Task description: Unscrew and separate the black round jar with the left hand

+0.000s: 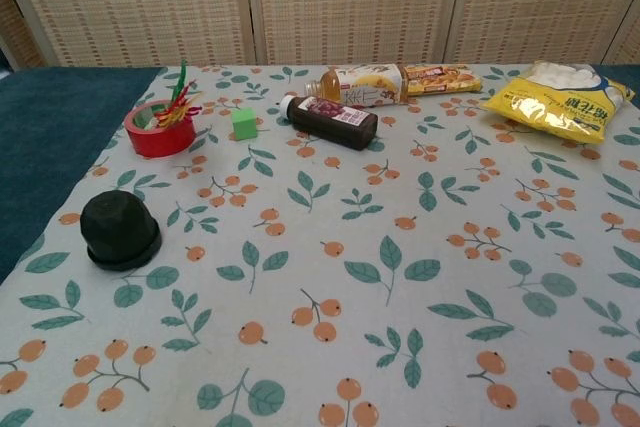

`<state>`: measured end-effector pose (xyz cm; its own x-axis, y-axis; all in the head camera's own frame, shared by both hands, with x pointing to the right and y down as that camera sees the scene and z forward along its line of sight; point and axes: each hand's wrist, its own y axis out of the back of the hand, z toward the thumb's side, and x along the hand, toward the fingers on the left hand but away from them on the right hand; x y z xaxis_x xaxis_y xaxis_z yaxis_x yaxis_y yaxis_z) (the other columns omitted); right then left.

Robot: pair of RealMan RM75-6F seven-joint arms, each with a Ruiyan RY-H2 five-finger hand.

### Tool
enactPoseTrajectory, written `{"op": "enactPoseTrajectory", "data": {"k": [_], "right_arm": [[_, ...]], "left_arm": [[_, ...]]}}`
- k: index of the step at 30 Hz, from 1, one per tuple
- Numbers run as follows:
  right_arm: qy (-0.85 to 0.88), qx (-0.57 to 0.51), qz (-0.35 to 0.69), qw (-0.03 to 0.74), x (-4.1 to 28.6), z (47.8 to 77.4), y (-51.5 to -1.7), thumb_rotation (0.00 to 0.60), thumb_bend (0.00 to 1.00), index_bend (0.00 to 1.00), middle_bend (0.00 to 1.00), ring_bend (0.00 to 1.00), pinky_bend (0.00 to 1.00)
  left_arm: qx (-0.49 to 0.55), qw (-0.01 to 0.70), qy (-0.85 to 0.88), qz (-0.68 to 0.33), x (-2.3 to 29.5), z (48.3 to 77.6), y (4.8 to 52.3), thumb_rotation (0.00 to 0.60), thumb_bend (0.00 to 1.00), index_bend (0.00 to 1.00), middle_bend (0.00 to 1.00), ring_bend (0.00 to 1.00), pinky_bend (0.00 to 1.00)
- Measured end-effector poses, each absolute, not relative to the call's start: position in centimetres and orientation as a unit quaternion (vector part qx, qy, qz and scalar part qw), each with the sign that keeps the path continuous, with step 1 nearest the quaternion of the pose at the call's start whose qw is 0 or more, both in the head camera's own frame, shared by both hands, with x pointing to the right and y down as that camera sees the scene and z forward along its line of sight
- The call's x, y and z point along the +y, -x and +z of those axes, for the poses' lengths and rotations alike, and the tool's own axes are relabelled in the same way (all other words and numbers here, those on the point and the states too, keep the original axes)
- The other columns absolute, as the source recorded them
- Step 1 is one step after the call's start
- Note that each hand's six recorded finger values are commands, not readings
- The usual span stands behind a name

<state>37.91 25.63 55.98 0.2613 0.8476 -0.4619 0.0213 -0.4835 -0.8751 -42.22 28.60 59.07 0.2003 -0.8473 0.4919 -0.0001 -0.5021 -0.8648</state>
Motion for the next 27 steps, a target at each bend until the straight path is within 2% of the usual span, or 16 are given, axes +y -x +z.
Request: {"op": "enactPoseTrajectory", "data": {"k": [6, 16, 23, 27], "right_arm": [[0.689, -0.317, 0.516, 0.398, 25.8, 55.8, -37.8, 0.6, 0.12, 0.0, 0.0, 0.0, 0.0], [0.689, -0.32, 0.514, 0.4, 26.1, 55.5, -37.6, 0.6, 0.12, 0.0, 0.0, 0.0, 0.0], [0.696, -0.308, 0.514, 0.395, 26.3, 55.9, -37.3, 0.6, 0.12, 0.0, 0.0, 0.0, 0.0], [0.702, -0.308, 0.511, 0.388, 26.3, 56.0, -37.3, 0.6, 0.12, 0.0, 0.0, 0.0, 0.0]], "left_arm": [[0.302, 0.391, 0.689, -0.53, 27.9, 59.4, 40.7, 0.6, 0.4, 0.0, 0.0, 0.0, 0.14], [0.222, 0.359, 0.76, -0.495, 24.6, 60.9, 35.4, 0.6, 0.39, 0.0, 0.0, 0.0, 0.16], [0.108, 0.26, 0.8, -0.529, 21.4, 64.2, 31.9, 0.6, 0.39, 0.0, 0.0, 0.0, 0.15], [0.085, 0.213, 0.806, -0.545, 18.9, 64.9, 30.2, 0.6, 0.38, 0.0, 0.0, 0.0, 0.13]]}}
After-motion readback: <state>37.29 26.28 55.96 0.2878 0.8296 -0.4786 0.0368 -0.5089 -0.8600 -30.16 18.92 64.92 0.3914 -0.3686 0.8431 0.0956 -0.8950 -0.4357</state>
